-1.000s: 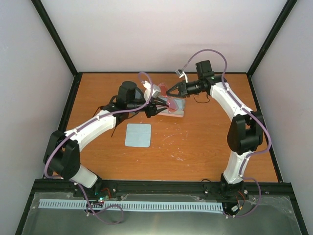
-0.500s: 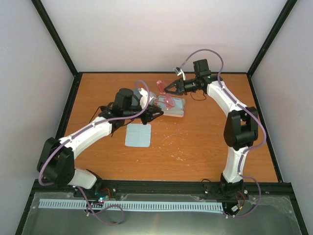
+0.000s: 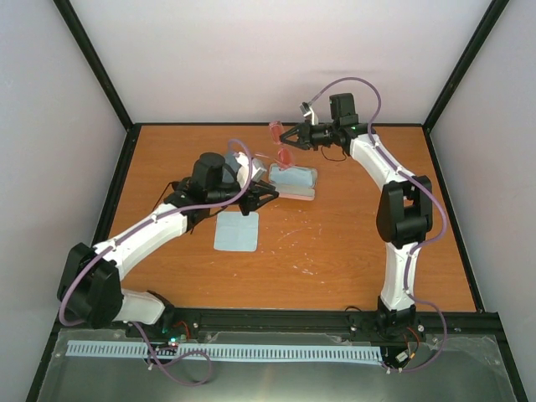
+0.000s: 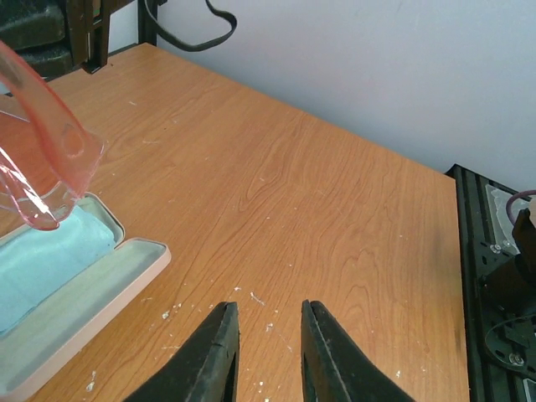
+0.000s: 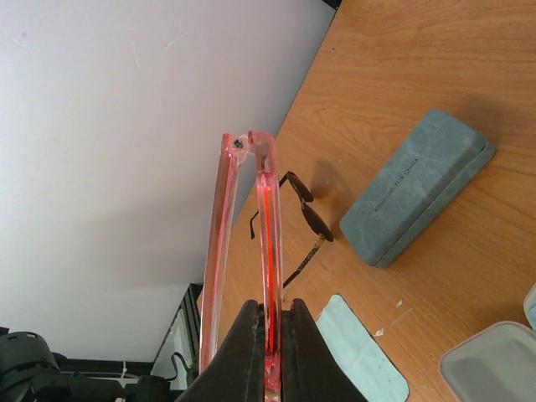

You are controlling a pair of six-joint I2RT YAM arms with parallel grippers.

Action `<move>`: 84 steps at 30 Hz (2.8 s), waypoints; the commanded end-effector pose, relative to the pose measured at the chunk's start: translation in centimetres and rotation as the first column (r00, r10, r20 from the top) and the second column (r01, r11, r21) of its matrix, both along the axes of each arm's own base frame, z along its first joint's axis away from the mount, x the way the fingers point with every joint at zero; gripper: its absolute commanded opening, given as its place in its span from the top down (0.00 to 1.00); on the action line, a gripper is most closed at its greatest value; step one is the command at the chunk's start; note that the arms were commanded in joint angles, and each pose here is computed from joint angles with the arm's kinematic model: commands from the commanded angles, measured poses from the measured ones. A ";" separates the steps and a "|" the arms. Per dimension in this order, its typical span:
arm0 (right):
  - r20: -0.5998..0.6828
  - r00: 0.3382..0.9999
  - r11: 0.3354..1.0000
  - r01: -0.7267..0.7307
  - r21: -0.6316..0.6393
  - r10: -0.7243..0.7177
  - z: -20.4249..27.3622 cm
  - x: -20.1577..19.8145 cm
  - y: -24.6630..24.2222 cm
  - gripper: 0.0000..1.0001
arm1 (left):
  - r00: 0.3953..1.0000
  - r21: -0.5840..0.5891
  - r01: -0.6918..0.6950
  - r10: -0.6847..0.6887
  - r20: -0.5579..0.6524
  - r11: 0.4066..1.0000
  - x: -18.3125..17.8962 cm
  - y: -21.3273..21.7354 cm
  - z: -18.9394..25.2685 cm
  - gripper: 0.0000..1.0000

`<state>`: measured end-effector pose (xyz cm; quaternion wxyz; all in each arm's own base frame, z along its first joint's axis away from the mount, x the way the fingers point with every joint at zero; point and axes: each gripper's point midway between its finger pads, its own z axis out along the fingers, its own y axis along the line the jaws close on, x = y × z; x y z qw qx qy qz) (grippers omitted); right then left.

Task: Organize the sunglasses
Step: Fold the sunglasses, then place the sunglasses in the sunglasses case.

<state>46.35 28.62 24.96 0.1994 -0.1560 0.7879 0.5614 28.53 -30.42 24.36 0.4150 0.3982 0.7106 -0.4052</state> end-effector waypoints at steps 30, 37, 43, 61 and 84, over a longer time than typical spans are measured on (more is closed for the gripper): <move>-0.023 0.988 0.986 -0.148 0.076 0.150 2.8 -9.4 0.3 0.97 | 0.971 -0.045 -0.115 0.122 0.208 0.992 6.5 -1.9 3.4 0.73; -0.084 0.989 0.993 -0.120 0.008 0.120 0.5 -10.2 -1.2 0.97 | 0.966 -0.049 -0.142 0.149 0.210 0.989 7.6 -1.5 4.1 0.73; -0.052 0.998 0.999 -0.031 -0.035 0.029 -1.1 -4.8 -3.9 0.97 | 0.978 -0.023 -0.087 0.090 0.189 0.996 5.6 -1.0 3.7 0.73; 0.090 0.996 0.904 0.040 -0.426 -0.002 -11.1 3.2 -7.0 0.97 | 0.994 0.426 0.108 -0.085 -0.072 0.898 5.6 -1.7 -15.3 0.85; 0.216 0.973 0.858 0.043 -0.511 0.079 -11.8 4.8 -7.8 0.97 | 0.999 0.541 0.032 -0.012 -0.040 0.841 11.5 -2.9 -20.1 0.84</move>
